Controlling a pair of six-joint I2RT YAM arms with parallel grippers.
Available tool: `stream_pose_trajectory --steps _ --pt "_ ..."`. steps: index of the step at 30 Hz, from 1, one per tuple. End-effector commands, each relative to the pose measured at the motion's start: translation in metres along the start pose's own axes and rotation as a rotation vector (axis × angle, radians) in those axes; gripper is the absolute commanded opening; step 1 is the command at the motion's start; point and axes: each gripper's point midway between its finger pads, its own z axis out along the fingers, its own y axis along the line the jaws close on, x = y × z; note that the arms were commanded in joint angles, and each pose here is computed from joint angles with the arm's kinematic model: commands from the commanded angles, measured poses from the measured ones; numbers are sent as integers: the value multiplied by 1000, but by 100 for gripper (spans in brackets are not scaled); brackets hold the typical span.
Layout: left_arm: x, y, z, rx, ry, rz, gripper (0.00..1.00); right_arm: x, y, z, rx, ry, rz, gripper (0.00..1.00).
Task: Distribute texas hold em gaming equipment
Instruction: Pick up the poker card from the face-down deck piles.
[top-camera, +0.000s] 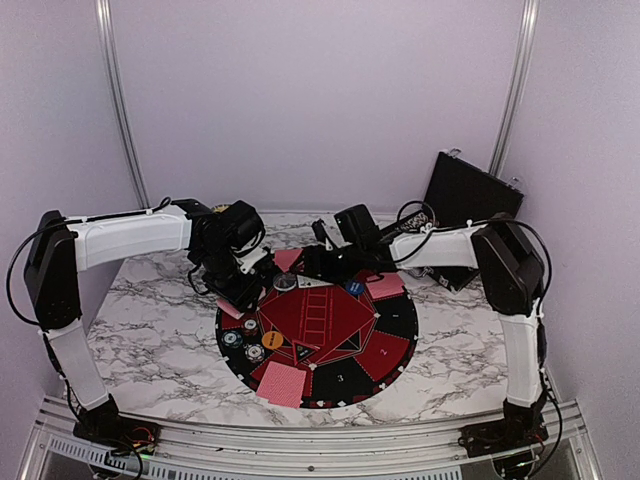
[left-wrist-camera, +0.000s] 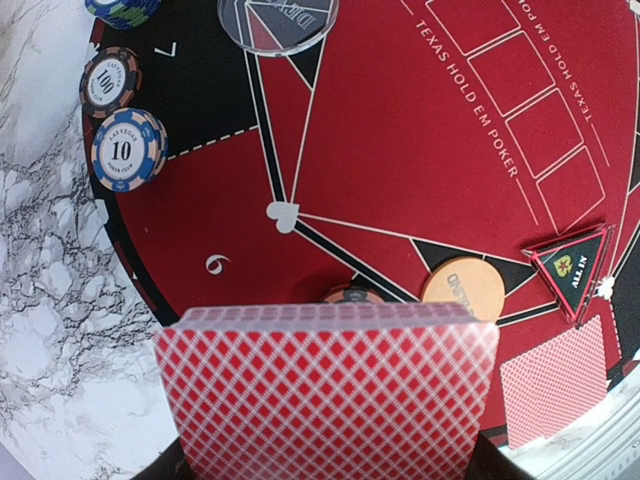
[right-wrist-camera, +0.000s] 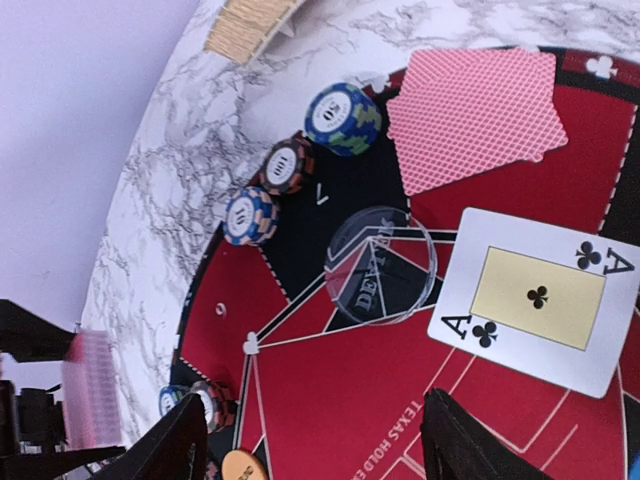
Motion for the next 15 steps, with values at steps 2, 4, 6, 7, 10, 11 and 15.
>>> stream_pose_trajectory --steps 2,4,6,7,10,11,15 --pt "-17 -4 -20 18 -76 11 26 -15 28 -38 -137 -36 20 71" --pt "-18 -7 -20 22 -77 18 26 -8 33 -43 -193 -14 38 71" --pt "-19 -10 -20 24 -78 25 26 2 39 -47 -255 11 59 70" --pt "-19 -12 -20 27 -78 30 26 8 43 -48 -286 29 67 70" --pt "-20 -20 -19 34 -76 47 26 20 48 -51 -346 63 83 69" --pt "-20 -23 -18 36 -72 56 26 23 49 -51 -360 74 89 69" --pt "-24 -32 -18 43 -75 76 26 36 55 -51 -426 117 112 69"
